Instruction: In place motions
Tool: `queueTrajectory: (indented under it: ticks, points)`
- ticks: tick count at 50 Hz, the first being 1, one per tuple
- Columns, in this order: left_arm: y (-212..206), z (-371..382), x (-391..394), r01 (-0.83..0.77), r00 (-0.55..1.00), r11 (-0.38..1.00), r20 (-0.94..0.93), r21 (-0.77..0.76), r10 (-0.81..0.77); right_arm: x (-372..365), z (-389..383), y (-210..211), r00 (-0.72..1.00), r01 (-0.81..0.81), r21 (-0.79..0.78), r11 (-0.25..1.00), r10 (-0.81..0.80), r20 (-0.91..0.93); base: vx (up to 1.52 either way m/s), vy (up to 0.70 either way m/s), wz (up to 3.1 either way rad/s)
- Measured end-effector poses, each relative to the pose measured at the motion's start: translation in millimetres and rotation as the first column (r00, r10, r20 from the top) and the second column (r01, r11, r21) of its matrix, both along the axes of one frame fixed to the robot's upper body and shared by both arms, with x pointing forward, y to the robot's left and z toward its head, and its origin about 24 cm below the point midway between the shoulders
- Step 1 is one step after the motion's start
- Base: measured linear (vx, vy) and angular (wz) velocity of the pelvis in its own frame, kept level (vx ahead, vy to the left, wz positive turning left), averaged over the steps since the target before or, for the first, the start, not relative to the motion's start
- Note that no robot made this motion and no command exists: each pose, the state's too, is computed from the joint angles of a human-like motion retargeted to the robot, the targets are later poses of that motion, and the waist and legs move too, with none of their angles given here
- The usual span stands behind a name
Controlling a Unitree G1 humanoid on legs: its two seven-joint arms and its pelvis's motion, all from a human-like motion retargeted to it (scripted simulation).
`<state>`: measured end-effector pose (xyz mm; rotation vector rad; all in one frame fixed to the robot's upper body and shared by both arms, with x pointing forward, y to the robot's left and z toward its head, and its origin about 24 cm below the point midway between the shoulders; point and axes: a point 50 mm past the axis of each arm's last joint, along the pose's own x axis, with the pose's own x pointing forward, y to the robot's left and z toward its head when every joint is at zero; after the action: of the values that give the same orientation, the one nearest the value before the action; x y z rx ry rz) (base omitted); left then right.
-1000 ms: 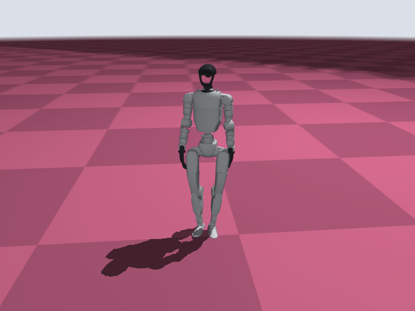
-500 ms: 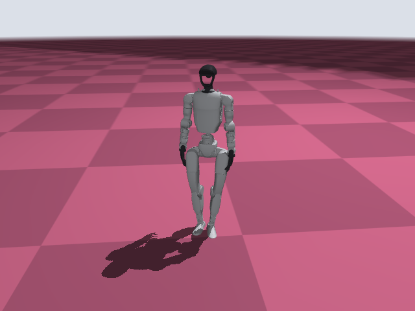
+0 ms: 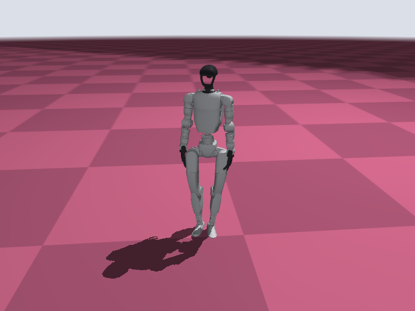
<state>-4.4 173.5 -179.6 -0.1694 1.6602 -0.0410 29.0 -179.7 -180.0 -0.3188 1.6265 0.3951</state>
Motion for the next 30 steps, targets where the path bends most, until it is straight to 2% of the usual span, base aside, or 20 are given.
queueTrajectory:
  ticks: [30]
  points:
    - [-2, 0, -3, -0.023, 1.000, 1.000, -0.010, -0.002, 0.023, -16, 1, -9, 0.998, 0.002, -0.031, 1.000, -0.004, -0.058, 0.00, 0.00, -0.03]
